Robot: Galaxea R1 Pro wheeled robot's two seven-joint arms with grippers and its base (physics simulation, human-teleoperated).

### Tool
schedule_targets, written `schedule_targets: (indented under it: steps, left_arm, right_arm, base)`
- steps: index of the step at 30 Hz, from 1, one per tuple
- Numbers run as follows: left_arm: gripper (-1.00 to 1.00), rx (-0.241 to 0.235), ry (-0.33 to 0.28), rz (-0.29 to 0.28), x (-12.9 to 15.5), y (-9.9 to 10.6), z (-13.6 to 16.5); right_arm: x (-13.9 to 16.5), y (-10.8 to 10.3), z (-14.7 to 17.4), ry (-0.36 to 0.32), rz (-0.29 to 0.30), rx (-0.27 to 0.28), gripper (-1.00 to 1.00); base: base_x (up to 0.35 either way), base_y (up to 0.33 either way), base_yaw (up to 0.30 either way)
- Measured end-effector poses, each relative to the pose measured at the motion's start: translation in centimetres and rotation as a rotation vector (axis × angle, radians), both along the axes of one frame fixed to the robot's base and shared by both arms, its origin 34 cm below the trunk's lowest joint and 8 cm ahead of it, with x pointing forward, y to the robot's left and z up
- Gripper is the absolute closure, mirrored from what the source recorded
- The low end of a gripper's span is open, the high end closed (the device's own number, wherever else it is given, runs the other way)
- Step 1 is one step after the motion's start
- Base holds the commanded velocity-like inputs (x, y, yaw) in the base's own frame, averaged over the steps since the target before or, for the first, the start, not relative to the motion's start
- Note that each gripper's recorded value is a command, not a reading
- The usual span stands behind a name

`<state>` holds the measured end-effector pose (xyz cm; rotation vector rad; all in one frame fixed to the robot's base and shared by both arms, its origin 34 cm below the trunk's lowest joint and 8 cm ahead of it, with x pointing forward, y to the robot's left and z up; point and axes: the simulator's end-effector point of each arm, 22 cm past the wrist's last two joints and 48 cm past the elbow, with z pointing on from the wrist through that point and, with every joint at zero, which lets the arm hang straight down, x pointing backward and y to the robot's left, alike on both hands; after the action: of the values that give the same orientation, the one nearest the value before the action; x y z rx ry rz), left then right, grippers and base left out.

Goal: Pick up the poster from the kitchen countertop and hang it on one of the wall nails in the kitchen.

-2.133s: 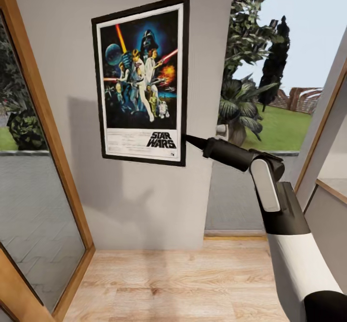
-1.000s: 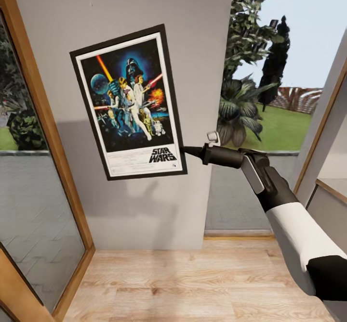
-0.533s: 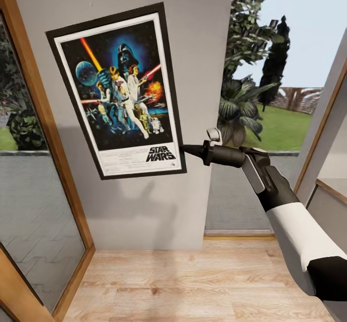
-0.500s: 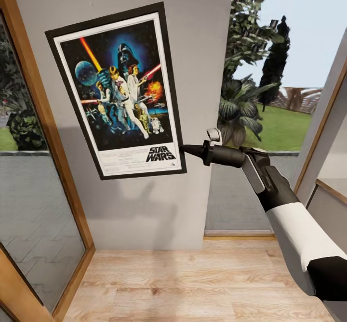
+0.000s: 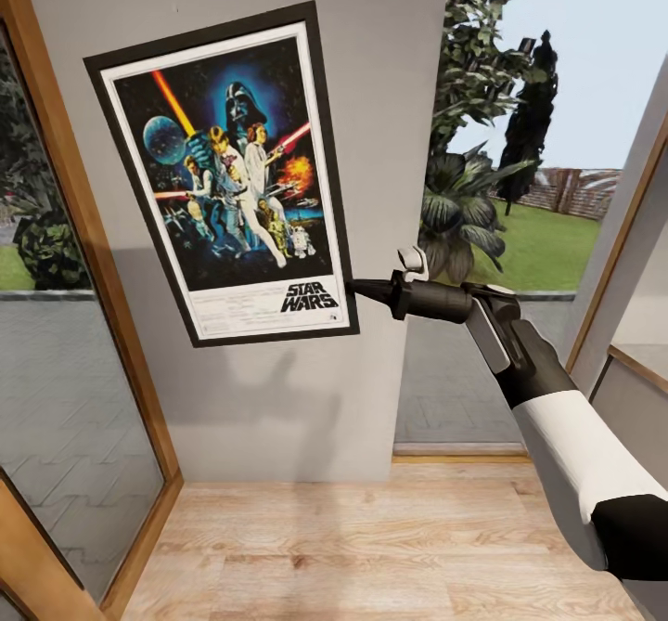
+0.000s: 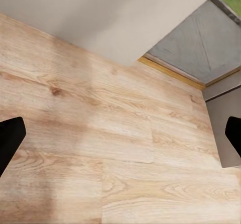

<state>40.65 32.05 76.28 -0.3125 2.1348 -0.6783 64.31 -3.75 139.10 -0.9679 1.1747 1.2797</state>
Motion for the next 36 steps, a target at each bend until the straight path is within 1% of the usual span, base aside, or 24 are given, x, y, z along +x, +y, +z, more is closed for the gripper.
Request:
schedule_targets:
  steps: [11,16,19,25,36]
  left_arm:
    - [-1.00,0.000,0.000,0.001,0.0,0.0,0.0]
    - [-1.00,0.000,0.000,0.001,0.0,0.0,0.0]
    - [-1.00,0.000,0.000,0.001,0.0,0.0,0.0]
    - [-1.00,0.000,0.000,0.000,0.0,0.0,0.0]
    - [-1.00,0.000,0.000,0.000,0.0,0.0,0.0]
  right_arm:
    - [0.4,-0.2,-0.4,0.019,-0.011,0.008,1.00]
    - [0.9,-1.3,0.4,0.020,-0.032,0.045,1.00]
    - [1.6,-2.2,0.6,0.035,-0.050,0.072,1.00]
    - [1.7,-2.8,1.1,0.054,-0.042,0.117,1.00]
    - [1.7,-3.0,0.9,0.066,-0.040,0.131,1.00]
  base:
    - [0.000,0.000,0.000]
    - [0.000,0.000,0.000]
    - [0.000,0.000,0.000]
    - [0.000,0.000,0.000]
    - [0.000,0.000,0.000]
